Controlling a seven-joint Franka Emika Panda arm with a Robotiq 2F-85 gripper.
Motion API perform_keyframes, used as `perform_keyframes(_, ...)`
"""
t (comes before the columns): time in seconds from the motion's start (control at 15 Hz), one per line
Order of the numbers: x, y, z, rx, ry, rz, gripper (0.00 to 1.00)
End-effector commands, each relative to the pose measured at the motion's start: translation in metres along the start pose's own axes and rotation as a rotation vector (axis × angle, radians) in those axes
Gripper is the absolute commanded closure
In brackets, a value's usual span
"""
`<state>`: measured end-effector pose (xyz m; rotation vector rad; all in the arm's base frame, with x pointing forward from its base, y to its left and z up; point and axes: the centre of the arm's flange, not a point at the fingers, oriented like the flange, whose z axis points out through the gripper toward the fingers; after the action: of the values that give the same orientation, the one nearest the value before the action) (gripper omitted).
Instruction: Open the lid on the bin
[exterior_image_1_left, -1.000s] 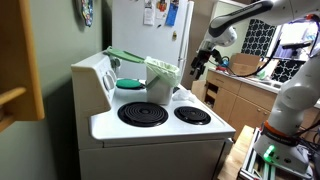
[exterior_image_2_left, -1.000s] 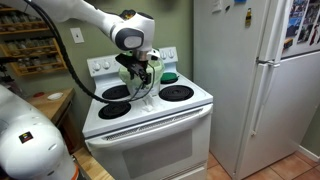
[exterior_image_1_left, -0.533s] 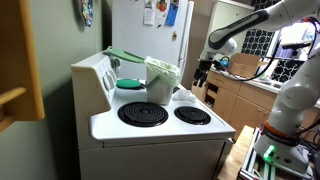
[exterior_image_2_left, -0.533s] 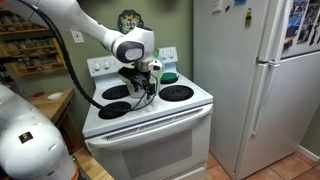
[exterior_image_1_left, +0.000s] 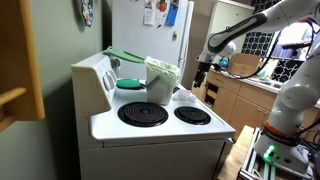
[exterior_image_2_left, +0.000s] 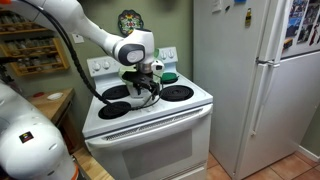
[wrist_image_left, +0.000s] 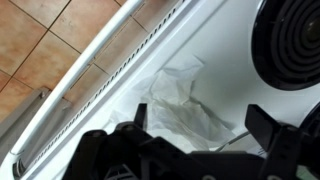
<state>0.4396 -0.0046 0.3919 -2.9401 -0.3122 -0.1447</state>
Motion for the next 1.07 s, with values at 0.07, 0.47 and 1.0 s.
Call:
perform_keyframes(0.07, 0.020, 0.021, 0.015, -0.089, 0.060, -0.207, 0.00)
perform_keyframes(0.47, 0.040, 0.017, 0.046, 0.061, 0.112, -0.321, 0.00)
perform_keyframes(1.0, 0.042, 0.026, 0.062, 0.096, 0.032, -0.348, 0.62)
